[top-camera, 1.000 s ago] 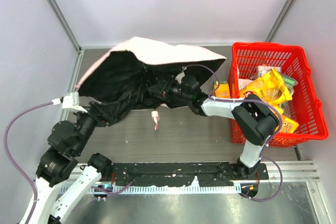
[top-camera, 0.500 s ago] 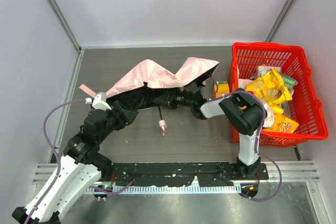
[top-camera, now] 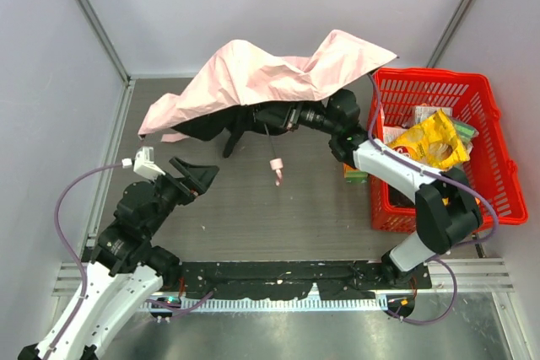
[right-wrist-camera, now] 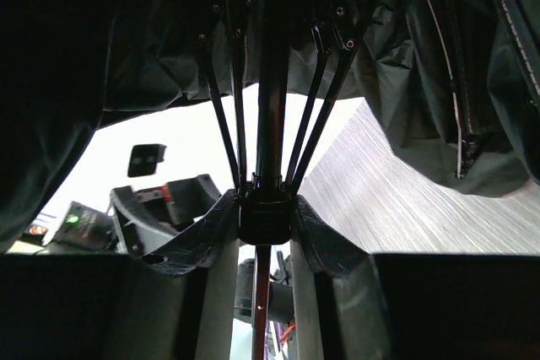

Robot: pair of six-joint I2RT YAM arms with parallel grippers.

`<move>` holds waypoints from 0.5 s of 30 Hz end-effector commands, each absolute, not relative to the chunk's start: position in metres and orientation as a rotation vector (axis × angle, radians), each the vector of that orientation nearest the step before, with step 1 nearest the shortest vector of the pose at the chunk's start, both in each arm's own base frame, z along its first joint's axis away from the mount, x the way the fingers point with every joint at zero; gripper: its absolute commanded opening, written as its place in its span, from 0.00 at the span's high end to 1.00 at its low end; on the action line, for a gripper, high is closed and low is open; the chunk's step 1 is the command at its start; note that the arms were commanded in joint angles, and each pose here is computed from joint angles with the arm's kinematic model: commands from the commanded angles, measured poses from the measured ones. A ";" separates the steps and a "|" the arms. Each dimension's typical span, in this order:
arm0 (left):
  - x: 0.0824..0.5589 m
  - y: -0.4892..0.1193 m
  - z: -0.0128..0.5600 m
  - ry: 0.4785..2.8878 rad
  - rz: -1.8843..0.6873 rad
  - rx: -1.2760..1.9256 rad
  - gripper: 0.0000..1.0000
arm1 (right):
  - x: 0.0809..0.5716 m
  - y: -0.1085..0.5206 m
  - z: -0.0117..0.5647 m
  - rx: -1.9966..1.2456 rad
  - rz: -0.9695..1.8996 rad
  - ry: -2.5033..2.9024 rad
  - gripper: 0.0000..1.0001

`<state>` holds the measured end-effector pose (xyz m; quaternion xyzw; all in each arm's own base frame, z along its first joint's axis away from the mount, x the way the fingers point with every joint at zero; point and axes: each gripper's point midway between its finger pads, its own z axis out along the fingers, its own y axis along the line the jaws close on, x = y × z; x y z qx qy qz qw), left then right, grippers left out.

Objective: Put away the umbrella

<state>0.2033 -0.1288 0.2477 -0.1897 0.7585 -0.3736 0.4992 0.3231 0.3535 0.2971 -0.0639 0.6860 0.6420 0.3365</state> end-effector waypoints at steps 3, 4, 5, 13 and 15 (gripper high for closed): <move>0.209 -0.125 0.281 1.668 -1.026 -0.597 0.05 | 0.294 0.334 0.404 -0.352 1.736 1.491 0.99; 0.211 -0.121 0.286 1.633 -1.032 -0.622 0.04 | 0.288 0.334 0.412 -0.366 1.763 1.474 1.00; 0.213 -0.119 0.293 1.587 -1.048 -0.641 0.03 | 0.286 0.333 0.417 -0.373 1.773 1.463 1.00; 0.242 -0.130 0.379 1.137 -1.409 -0.737 0.00 | 0.270 0.328 0.427 -0.377 1.850 1.439 0.99; 0.242 -0.137 0.402 1.074 -1.469 -0.676 0.05 | 0.267 0.327 0.425 -0.383 1.852 1.442 0.99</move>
